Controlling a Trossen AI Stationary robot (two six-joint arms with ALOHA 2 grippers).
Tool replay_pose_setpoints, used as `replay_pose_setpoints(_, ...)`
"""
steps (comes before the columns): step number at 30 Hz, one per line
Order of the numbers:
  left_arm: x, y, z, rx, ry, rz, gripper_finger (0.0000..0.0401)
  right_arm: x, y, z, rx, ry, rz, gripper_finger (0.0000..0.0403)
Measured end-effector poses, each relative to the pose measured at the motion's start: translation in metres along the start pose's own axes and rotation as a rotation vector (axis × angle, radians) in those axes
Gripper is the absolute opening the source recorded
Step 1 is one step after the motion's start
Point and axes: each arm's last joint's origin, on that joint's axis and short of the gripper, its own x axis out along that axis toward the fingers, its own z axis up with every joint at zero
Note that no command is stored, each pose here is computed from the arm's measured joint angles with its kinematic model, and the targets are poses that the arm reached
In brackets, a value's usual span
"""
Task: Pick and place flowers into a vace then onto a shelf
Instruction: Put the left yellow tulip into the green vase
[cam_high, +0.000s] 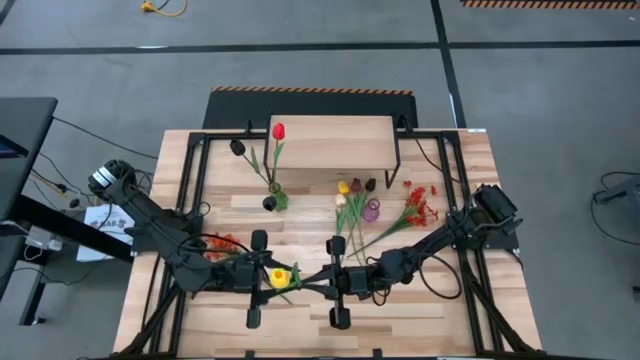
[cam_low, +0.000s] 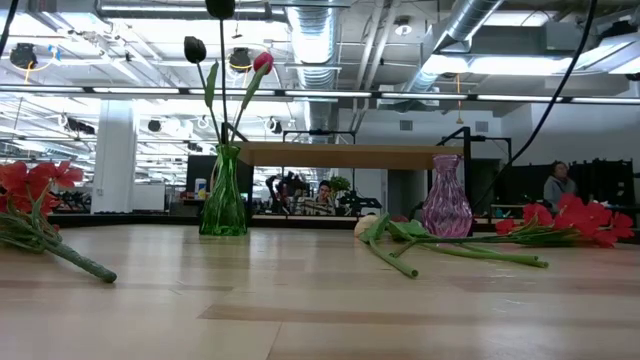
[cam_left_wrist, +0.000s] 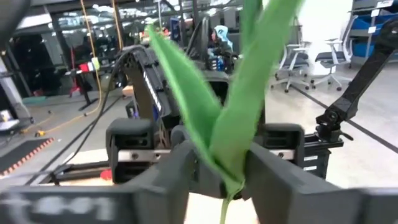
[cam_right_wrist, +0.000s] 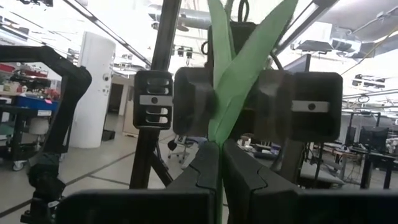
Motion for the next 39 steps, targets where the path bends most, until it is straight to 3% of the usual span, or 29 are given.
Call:
replay_pose_setpoints(3, 0.000, 0.000, 0.003, 0.031, -0.012, -0.024, 0.0036, 0.000, 0.000, 0.000, 0.000, 0.004, 0.000, 0.0004)
replay_pose_setpoints(5, 0.000, -0.001, 0.006, 0.038, -0.020, -0.046, 0.0014, 0.000, 0.000, 0.000, 0.014, 0.003, 0.002, 0.0009)
replay_pose_setpoints(11, -0.001, 0.002, 0.017, 0.036, -0.021, -0.021, 0.0004, 0.001, -0.001, -0.004, 0.006, 0.028, 0.007, 0.0041)
replay_pose_setpoints(19, -0.016, -0.006, 0.043, 0.109, 0.055, 0.071, 0.0002, 0.000, 0.000, -0.005, 0.028, 0.040, 0.007, 0.0113)
replay_pose_setpoints(30, -0.059, -0.009, 0.081, 0.198, 0.151, 0.369, 0.0001, 0.000, 0.000, -0.009, 0.039, 0.090, -0.023, 0.0200)
replay_pose_setpoints(39, -0.084, 0.028, 0.106, 0.120, 0.124, 0.571, 0.0000, 0.000, 0.000, -0.010, 0.036, 0.099, -0.020, 0.0214)
